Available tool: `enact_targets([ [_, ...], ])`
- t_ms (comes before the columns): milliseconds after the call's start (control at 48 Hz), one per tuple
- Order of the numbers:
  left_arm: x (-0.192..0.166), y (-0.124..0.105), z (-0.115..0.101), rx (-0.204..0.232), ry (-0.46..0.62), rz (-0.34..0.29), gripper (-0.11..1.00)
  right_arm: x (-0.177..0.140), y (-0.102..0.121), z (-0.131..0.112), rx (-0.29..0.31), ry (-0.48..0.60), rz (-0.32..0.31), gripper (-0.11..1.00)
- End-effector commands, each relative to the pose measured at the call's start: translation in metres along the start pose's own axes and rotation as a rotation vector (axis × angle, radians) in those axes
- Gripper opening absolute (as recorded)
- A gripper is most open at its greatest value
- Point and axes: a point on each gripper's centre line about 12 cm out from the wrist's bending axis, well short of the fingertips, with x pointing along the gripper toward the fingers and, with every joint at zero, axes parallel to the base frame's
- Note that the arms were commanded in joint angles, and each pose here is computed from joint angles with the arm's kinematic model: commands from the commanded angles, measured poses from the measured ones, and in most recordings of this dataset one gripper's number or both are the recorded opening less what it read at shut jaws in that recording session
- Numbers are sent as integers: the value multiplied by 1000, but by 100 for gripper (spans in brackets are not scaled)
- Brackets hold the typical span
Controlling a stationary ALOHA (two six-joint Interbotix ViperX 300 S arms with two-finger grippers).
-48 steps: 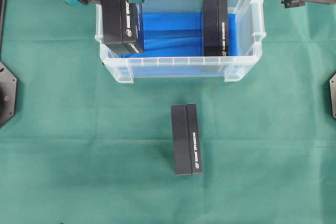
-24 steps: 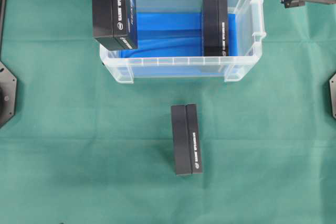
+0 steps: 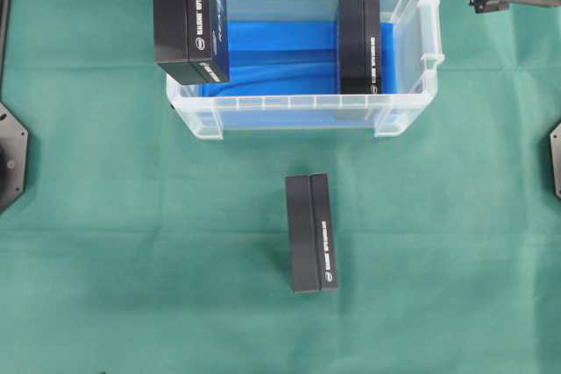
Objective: Take out the box from the case.
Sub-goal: 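Lift the gripped left box pair up out of the case, then carry the box pair forward and lower it left of the first pair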
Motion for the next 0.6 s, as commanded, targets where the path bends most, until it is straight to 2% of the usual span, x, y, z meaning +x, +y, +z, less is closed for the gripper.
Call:
enact_targets([
  [0, -21, 4, 2, -7, -17, -57, 61, -7, 2, 3, 6, -15, 25, 94],
  [354, -20, 4, 2, -6, -17, -55, 61, -7, 2, 4, 8, -17, 23, 94],
  [583, -21, 2, -9, 10, -7, -53, 61, -7, 1, 4, 8, -15, 24, 94],
])
